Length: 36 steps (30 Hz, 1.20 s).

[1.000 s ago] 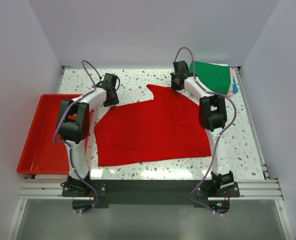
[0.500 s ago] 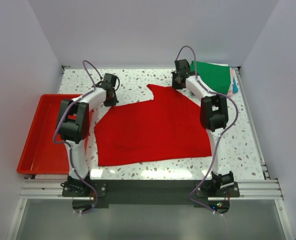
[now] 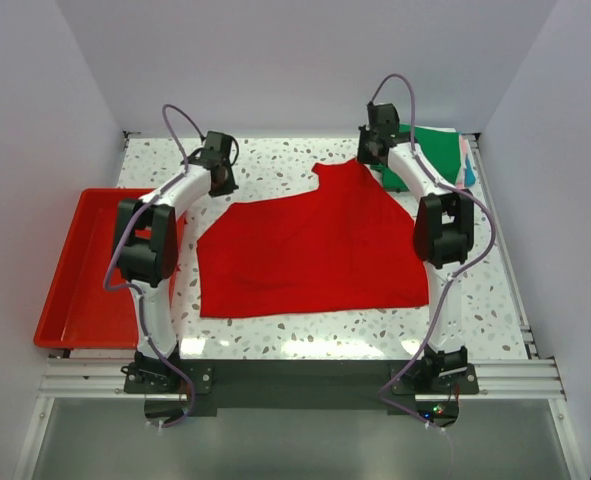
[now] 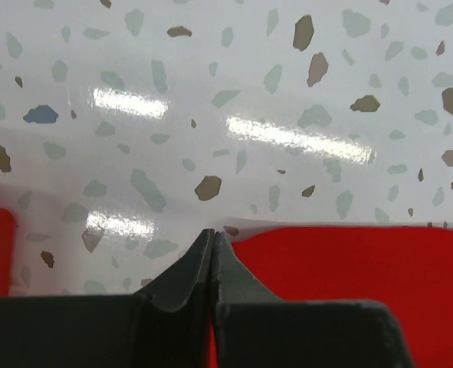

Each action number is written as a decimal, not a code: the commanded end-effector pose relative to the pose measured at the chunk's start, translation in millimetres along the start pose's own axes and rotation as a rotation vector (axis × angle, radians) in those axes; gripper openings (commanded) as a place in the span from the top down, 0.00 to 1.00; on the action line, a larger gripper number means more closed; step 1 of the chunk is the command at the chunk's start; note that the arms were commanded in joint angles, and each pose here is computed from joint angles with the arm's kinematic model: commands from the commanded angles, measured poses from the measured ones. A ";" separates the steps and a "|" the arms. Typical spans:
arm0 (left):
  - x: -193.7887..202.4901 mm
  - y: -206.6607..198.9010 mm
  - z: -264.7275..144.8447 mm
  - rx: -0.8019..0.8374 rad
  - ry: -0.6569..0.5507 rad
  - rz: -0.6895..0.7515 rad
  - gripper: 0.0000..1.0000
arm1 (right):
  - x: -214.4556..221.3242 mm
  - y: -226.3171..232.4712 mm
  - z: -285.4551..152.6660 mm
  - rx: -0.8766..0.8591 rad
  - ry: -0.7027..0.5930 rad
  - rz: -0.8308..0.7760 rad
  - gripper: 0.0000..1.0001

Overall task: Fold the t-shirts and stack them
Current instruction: Fold the tshirt

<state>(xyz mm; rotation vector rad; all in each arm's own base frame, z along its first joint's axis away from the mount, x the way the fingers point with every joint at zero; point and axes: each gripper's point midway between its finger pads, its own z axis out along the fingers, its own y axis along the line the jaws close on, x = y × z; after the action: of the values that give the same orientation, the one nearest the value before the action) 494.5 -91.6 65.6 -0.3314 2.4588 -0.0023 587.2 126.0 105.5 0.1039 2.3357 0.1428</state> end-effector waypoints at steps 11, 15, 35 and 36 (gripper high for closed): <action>4.6 -8.5 15.4 0.077 0.047 0.134 0.51 | -20.5 3.7 -17.3 -0.043 -0.059 0.042 1.00; 19.8 -16.0 30.1 0.120 0.100 0.168 0.56 | -21.5 5.3 -14.4 -0.048 -0.061 0.048 1.00; -26.8 -6.8 -4.4 0.078 -0.143 0.040 1.00 | -11.8 -13.6 -16.5 0.032 -0.071 0.028 1.00; -30.3 -6.1 -7.2 0.077 -0.164 0.030 1.00 | -14.7 -12.9 -21.4 0.027 -0.082 0.030 1.00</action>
<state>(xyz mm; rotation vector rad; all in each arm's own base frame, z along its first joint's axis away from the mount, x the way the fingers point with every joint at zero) 492.2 -97.9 38.4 -0.1777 2.4845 -0.0358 575.2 117.9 82.7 0.1434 2.3730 0.1328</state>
